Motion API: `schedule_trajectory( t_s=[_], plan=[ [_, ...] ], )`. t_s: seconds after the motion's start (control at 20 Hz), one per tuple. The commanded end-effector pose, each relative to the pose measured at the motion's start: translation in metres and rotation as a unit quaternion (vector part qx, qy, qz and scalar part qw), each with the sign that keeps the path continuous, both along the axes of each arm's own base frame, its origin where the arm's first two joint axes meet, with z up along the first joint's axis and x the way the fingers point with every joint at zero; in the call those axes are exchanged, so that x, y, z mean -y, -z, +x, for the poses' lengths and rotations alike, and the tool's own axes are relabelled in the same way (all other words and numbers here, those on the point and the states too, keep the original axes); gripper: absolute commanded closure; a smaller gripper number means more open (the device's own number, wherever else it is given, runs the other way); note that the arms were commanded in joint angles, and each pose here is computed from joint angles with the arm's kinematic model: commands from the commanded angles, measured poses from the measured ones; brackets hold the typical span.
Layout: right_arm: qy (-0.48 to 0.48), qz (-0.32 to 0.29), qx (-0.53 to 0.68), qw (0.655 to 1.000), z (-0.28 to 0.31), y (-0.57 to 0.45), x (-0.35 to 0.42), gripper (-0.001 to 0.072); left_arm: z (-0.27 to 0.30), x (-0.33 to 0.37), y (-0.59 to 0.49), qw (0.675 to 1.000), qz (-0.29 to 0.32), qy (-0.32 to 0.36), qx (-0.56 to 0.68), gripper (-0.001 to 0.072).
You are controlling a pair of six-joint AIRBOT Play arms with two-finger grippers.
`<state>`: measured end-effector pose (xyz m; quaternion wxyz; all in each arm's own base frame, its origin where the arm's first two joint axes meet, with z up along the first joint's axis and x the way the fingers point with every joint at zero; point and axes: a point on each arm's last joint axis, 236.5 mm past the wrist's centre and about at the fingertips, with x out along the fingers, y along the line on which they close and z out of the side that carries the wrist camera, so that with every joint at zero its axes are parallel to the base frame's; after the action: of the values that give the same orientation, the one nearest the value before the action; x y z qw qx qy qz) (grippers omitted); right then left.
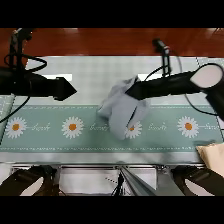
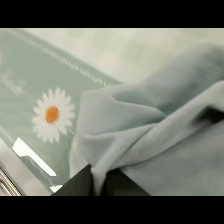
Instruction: Fold the shirts.
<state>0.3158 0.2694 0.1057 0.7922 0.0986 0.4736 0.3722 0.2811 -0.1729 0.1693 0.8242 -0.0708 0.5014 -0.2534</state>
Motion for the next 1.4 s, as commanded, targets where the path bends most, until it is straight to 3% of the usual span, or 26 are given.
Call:
schedule_trajectory(
  t_s=[0.0, 0.1, 0.15, 0.2, 0.25, 0.4, 0.55, 0.65, 0.7, 1.0, 1.25, 1.3, 1.35],
  plan=[
    [-0.01, -0.111, 0.005, 0.994, -0.007, 0.048, -0.011, 0.0676, -0.015, -0.007, 0.02, 0.999, 0.02, 0.008, -0.041, 0.0092],
    [-0.003, -0.121, -0.023, 0.992, -0.004, 0.075, -0.019, 0.0671, -0.02, -0.008, 0.042, 0.997, 0.025, 0.007, -0.067, 0.0092],
    [-0.003, -0.116, -0.039, 0.992, -0.005, 0.085, -0.025, 0.0513, -0.024, -0.007, 0.055, 0.996, 0.024, 0.006, -0.082, 0.0092],
    [-0.022, -0.115, -0.044, 0.992, -0.008, 0.092, -0.029, 0.0214, -0.027, -0.006, 0.067, 0.995, 0.021, 0.004, -0.095, 0.0091],
    [-0.045, -0.127, -0.035, 0.99, -0.01, 0.095, -0.028, 0.0128, -0.033, -0.003, 0.081, 0.993, 0.016, 0.004, -0.115, 0.009],
    [-0.048, -0.178, -0.027, 0.982, -0.012, 0.086, 0.013, 0.0128, -0.068, 0.017, 0.116, 0.982, -0.024, 0.04, -0.182, 0.0087],
    [-0.014, -0.277, -0.012, 0.961, -0.004, 0.07, 0.098, 0.0128, -0.105, 0.041, 0.153, 0.967, -0.066, 0.061, -0.237, 0.0081],
    [0.02, -0.318, -0.013, 0.948, 0.004, 0.062, 0.149, 0.0129, -0.119, 0.046, 0.184, 0.963, -0.072, 0.043, -0.257, 0.0007],
    [0.032, -0.322, -0.02, 0.946, 0.006, 0.062, 0.166, 0.0129, -0.121, 0.044, 0.199, 0.962, -0.072, 0.027, -0.26, 0.0007],
    [0.126, -0.231, -0.085, 0.961, 0.014, 0.071, 0.214, 0.0123, -0.098, 0.031, 0.248, 0.968, -0.072, -0.062, -0.231, 0.0015],
    [0.146, -0.182, -0.114, 0.966, 0.008, 0.081, 0.214, 0.0123, -0.064, 0.054, 0.267, 0.951, -0.14, -0.127, -0.245, 0.0033],
    [0.146, -0.181, -0.115, 0.966, 0.008, 0.081, 0.214, 0.0123, -0.059, 0.061, 0.271, 0.945, -0.157, -0.136, -0.253, 0.006],
    [0.146, -0.18, -0.115, 0.966, 0.008, 0.081, 0.214, 0.0123, -0.055, 0.065, 0.275, 0.939, -0.169, -0.147, -0.262, 0.0207]
  ],
)
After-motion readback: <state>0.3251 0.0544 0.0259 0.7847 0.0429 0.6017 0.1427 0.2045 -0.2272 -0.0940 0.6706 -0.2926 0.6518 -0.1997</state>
